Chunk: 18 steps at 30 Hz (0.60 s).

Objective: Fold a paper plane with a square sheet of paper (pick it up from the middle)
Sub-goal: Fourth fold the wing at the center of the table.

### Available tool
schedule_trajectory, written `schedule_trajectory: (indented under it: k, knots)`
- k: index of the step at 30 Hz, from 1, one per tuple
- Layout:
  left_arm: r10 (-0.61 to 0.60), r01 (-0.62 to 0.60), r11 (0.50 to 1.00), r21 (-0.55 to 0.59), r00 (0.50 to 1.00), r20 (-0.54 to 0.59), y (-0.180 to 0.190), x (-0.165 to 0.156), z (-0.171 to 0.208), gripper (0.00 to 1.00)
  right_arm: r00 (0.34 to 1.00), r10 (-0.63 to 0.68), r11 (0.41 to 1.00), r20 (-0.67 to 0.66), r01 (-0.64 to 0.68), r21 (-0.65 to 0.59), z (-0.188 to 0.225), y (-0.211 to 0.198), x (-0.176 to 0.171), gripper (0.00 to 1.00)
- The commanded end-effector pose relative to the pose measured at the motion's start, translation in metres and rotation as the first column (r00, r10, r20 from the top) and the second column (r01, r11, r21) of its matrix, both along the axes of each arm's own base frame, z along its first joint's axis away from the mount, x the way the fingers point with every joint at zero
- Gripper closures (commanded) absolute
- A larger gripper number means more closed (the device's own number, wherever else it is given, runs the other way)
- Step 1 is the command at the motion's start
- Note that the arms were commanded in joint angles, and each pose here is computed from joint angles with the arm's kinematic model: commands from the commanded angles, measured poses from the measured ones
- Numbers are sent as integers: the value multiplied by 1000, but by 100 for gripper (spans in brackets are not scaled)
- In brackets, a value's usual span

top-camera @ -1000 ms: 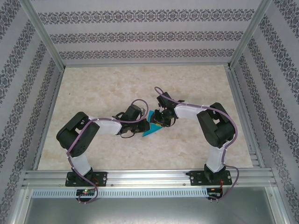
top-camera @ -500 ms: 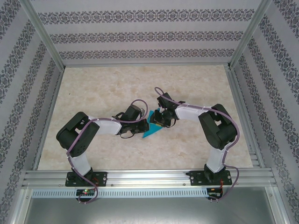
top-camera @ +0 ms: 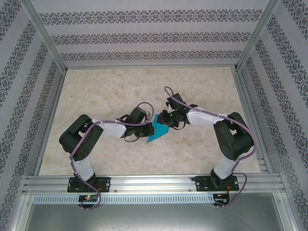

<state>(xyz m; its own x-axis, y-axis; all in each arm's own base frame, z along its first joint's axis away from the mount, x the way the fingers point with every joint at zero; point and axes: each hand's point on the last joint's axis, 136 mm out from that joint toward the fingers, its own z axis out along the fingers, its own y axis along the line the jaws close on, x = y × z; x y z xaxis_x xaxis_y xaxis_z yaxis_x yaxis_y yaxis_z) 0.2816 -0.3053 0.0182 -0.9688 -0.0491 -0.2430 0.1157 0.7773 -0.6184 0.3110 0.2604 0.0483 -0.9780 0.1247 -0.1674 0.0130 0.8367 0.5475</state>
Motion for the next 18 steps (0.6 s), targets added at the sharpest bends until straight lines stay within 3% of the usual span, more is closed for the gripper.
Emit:
schedule_trajectory:
  k: [1, 12, 18]
  knots:
    - [-17, 31, 992, 119, 992, -122, 22, -26, -34, 94, 1000, 15, 997, -12, -15, -81, -13, -5, 0, 67]
    - [-26, 39, 994, 107, 993, -116, 20, -25, -30, 94, 997, 76, 995, -21, -77, -61, -26, 9, 2, 55]
    - [-35, 47, 994, 102, 993, -112, 18, -24, -28, 94, 996, 84, 990, -23, -86, -111, -31, 6, 0, 51]
